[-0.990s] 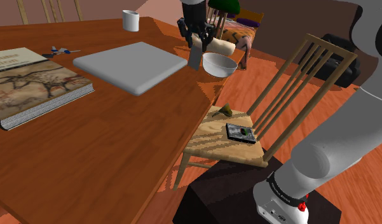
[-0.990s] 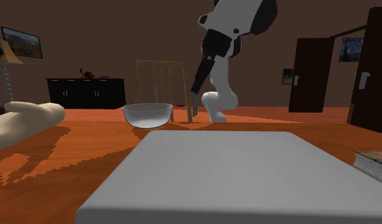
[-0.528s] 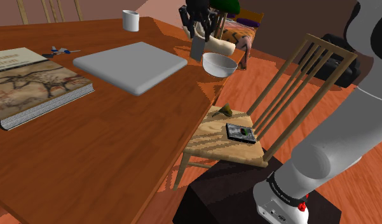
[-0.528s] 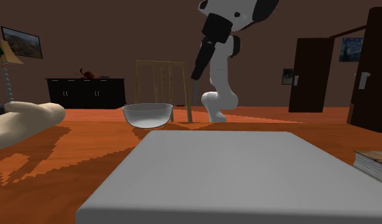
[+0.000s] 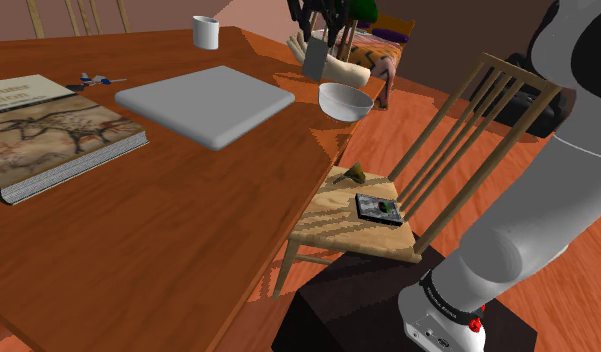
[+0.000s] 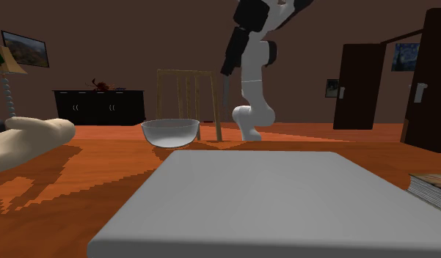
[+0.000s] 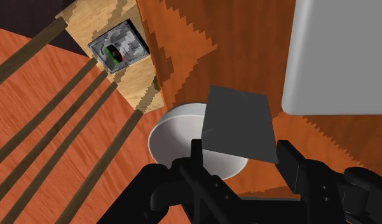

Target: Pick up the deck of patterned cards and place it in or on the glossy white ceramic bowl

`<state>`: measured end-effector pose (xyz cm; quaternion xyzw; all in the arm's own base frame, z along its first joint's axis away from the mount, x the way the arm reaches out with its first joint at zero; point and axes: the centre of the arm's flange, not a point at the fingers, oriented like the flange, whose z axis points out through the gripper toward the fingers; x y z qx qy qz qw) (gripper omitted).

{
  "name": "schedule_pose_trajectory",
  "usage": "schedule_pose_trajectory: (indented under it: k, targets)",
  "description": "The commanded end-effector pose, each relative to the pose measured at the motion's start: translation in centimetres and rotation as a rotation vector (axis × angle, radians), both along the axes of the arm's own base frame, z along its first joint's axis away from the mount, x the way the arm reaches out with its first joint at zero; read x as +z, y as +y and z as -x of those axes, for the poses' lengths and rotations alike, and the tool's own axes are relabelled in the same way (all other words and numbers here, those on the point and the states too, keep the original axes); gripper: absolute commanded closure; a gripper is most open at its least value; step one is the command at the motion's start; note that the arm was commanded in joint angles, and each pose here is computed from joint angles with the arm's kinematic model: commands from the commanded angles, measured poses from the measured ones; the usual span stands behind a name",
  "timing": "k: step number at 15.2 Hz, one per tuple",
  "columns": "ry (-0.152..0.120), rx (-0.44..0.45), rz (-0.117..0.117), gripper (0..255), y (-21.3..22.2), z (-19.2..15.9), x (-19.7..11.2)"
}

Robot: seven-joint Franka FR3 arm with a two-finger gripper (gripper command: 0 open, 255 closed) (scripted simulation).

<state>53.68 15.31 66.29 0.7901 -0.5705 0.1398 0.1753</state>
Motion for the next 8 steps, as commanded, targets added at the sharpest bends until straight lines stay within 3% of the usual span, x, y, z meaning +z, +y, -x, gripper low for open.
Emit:
schedule_pose_trajectory:
  k: [1,8]
  targets:
    - [0.001,-0.001,0.0,255,-1.3,-0.1,0.8]
    - [0.001,-0.001,0.0,255,-10.3,-0.4,3.0]
